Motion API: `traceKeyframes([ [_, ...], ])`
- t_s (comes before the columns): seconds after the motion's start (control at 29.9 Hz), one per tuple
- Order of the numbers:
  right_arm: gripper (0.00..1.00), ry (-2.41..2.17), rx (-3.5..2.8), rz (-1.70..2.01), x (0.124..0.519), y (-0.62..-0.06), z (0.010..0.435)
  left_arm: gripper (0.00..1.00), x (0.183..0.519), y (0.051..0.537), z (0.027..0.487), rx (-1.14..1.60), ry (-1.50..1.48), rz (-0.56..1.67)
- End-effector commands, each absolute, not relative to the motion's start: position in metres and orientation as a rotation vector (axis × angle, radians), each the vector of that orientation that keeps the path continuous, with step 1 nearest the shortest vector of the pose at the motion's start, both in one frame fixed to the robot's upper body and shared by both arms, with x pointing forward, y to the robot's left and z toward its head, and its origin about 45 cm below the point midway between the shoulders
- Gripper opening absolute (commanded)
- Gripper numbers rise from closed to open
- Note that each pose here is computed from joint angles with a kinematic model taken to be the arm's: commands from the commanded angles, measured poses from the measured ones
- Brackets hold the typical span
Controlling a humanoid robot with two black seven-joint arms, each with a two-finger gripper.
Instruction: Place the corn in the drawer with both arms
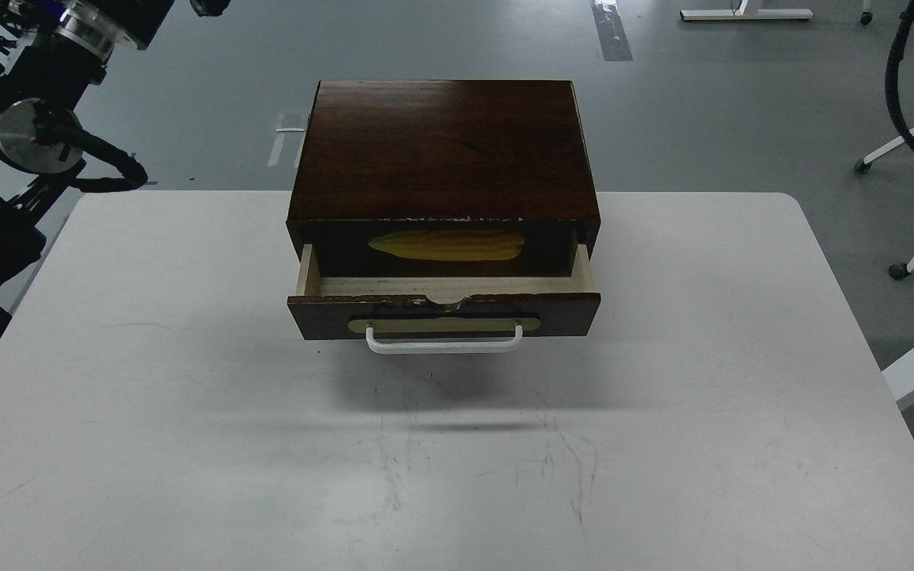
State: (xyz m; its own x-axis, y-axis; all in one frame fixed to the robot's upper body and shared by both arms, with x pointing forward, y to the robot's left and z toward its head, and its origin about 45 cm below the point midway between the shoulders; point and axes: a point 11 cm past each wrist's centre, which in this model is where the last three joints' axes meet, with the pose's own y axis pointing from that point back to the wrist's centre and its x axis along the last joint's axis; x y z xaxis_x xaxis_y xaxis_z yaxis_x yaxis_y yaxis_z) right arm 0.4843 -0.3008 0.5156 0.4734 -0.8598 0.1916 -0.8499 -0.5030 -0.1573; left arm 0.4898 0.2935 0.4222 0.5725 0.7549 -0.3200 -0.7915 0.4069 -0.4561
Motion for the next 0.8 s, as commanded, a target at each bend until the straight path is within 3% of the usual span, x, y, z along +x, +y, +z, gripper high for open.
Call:
traceKeyframes([
  [0.0, 1.00, 1.535, -2.409, 0.040, 0.493, -0.334, 0.503, 0.98, 0.489, 0.296, 0.416, -0.605, 0.076, 0.982],
  [0.27, 1.00, 1.510, -2.062, 0.407, 0.495, -0.383, 0.466, 0.98, 0.487, 0.303, 0.404, -0.603, 0.097, 1.004],
  [0.77, 1.00, 1.544, -1.954, 0.468, 0.486, -0.408, 0.425, 0.98, 0.489, 0.315, 0.393, -0.599, 0.109, 1.046],
])
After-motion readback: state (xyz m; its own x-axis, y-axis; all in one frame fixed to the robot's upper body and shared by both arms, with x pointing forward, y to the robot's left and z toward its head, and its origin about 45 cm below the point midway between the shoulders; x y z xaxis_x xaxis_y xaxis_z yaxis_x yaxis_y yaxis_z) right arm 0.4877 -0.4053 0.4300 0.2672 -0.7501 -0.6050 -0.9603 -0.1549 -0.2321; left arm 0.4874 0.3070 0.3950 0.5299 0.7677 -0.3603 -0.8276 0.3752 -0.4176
